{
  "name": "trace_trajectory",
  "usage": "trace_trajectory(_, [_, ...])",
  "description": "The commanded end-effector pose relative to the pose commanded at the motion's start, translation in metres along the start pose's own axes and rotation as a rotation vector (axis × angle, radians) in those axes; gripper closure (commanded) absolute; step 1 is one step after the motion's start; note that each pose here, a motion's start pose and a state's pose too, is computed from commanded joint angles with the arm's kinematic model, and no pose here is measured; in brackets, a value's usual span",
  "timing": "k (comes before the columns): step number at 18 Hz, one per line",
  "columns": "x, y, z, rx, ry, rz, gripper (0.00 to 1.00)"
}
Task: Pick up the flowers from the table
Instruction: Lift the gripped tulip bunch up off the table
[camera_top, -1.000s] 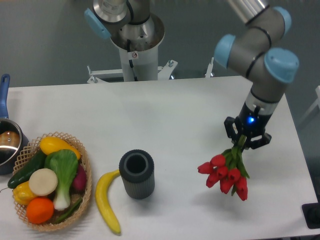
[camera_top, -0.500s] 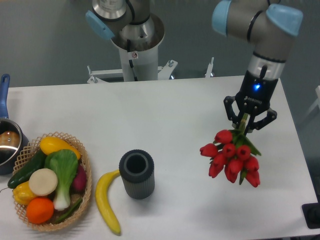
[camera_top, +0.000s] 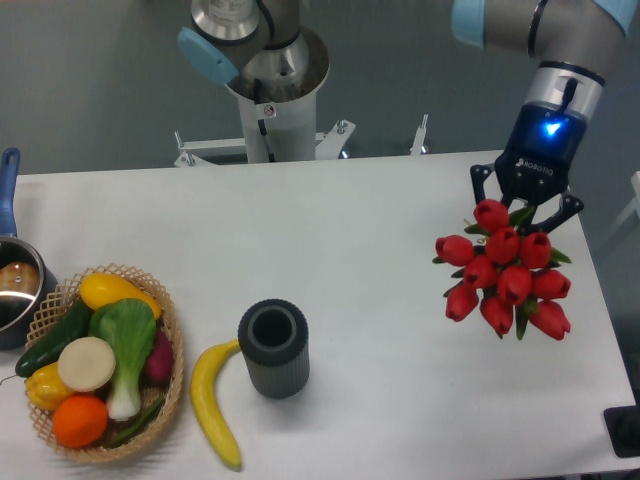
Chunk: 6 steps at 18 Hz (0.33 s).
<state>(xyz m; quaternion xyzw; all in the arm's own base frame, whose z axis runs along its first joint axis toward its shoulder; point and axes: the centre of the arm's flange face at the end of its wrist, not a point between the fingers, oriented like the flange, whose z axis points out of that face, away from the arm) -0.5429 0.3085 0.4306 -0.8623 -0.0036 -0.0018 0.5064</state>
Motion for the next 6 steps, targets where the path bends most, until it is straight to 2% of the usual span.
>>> trace_trajectory(6, [-0.0036, 0.0073, -0.0056, -0.001, -0.010, -0.014, 0.73])
